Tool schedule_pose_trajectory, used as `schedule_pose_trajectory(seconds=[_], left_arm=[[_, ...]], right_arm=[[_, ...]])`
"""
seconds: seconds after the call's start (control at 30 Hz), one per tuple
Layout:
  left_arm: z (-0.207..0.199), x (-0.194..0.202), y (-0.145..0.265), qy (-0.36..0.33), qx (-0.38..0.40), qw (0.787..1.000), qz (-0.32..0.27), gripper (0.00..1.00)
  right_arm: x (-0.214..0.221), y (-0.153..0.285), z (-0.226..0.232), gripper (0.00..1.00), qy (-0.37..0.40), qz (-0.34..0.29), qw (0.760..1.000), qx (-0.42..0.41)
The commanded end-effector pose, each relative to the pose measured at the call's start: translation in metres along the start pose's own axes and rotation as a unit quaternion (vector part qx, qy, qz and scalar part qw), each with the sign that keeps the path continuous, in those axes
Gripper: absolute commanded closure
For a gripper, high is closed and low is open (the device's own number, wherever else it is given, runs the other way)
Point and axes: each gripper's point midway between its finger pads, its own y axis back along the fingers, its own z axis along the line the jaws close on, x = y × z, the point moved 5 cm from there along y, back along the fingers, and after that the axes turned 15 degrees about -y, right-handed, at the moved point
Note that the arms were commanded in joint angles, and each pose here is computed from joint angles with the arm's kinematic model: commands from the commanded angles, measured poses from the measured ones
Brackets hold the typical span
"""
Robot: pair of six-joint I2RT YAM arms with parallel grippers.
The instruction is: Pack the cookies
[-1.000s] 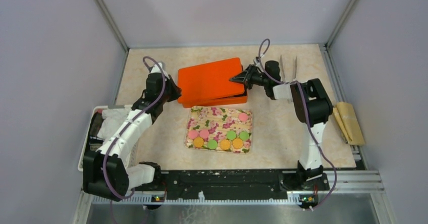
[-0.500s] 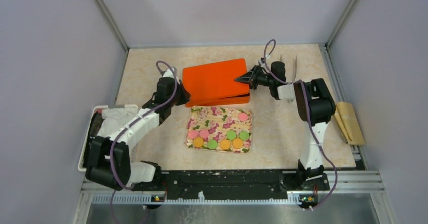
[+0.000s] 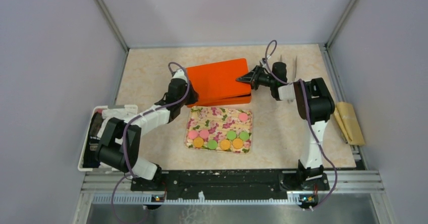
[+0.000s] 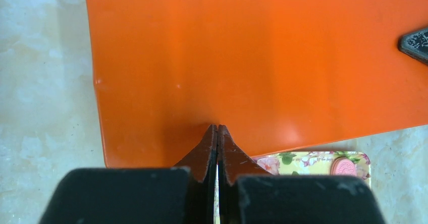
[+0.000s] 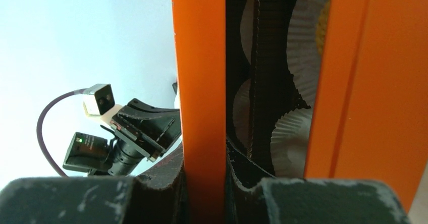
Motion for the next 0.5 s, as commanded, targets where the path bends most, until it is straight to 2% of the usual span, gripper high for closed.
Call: schedule_pose_trajectory(seconds=[0.0, 0.03, 0.1, 0.23, 0.3, 0.4, 0.47], left_arm=[[-0.003, -0.002, -0.009, -0.01, -0.004, 1.0, 0.0, 1.0], [-0.003, 0.001, -0.01, -0.011, -0.004, 1.0, 0.003, 1.0], [-0.004, 0.004, -0.013, -0.011, -0.001, 1.0, 0.008, 1.0], [-0.008, 0.01, -0.019, -0.013, 0.007, 1.0, 0.016, 1.0], [-0.01, 0.012, -0.021, -0.012, 0.011, 1.0, 0.019, 1.0], [-0.013, 0.016, -0.026, -0.011, 0.017, 0.999, 0.026, 1.0], [-0.015, 0.017, -0.028, -0.01, 0.02, 0.999, 0.027, 1.0]], right_arm=[[-0.009, 0.007, 0.007, 1.0, 0.039, -0.016, 0.999, -0.023], [-0.008, 0.008, 0.008, 0.98, 0.04, -0.016, 0.999, -0.023], [-0.008, 0.011, 0.01, 0.86, 0.043, -0.021, 0.999, -0.021], [-0.008, 0.019, 0.016, 0.54, 0.057, -0.03, 0.998, -0.015], [-0.008, 0.024, 0.02, 0.41, 0.063, -0.035, 0.997, -0.015], [-0.008, 0.033, 0.027, 0.28, 0.072, -0.044, 0.996, -0.015], [-0.009, 0.039, 0.03, 0.25, 0.08, -0.052, 0.995, -0.01]])
